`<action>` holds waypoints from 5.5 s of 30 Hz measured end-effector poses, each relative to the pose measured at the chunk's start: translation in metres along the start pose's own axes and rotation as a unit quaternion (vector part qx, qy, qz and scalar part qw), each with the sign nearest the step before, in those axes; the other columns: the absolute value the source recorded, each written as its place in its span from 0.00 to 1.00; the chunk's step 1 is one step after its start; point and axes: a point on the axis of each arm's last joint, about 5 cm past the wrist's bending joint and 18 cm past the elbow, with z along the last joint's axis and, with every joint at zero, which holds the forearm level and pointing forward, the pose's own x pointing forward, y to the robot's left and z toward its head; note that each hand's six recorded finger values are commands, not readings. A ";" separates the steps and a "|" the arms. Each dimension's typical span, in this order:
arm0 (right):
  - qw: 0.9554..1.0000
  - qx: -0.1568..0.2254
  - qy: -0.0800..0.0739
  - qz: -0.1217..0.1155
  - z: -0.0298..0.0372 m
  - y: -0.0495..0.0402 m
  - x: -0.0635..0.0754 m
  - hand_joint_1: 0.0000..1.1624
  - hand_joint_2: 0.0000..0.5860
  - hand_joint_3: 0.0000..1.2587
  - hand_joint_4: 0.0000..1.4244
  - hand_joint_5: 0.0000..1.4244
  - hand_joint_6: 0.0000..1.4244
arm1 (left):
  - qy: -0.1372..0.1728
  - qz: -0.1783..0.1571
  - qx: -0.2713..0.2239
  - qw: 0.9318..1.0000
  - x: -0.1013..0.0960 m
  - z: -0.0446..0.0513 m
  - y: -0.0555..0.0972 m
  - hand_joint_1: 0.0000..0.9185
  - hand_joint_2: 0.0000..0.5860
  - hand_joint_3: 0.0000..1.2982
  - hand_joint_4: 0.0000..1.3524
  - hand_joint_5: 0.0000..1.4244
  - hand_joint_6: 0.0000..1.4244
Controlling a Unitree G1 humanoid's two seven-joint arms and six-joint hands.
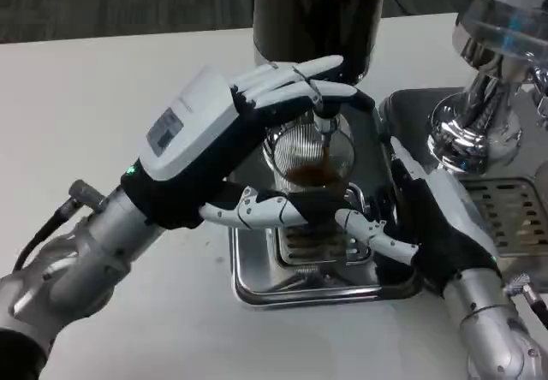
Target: Grasp the cup under the faucet to collect the drink, then remove the cup.
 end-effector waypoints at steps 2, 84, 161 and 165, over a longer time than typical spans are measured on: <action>1.000 -0.001 -0.004 0.002 0.0017 -0.0008 0.002 0.36 0.35 0.00 0.00 0.00 0.00 | 0.000 0.000 0.001 1.000 0.000 0.0002 0.000 0.00 0.27 0.29 0.13 0.28 0.22; 0.999 0.037 -0.027 0.019 0.0138 0.0128 0.008 0.40 0.35 0.00 0.00 0.00 0.00 | 0.349 0.032 0.034 0.936 -0.124 0.0158 -0.014 0.00 0.27 0.04 0.00 0.00 0.00; 0.995 0.070 -0.070 0.008 0.0245 0.0346 0.019 0.57 0.30 0.00 0.06 0.13 0.27 | 0.402 0.023 0.007 0.915 -0.138 0.0218 -0.027 0.00 0.32 0.27 0.00 0.04 0.00; 0.994 0.076 -0.072 0.002 0.0255 0.0368 0.019 0.58 0.29 0.00 0.09 0.18 0.31 | 0.401 0.024 0.006 0.916 -0.138 0.0229 -0.027 0.00 0.32 0.27 0.00 0.04 0.00</action>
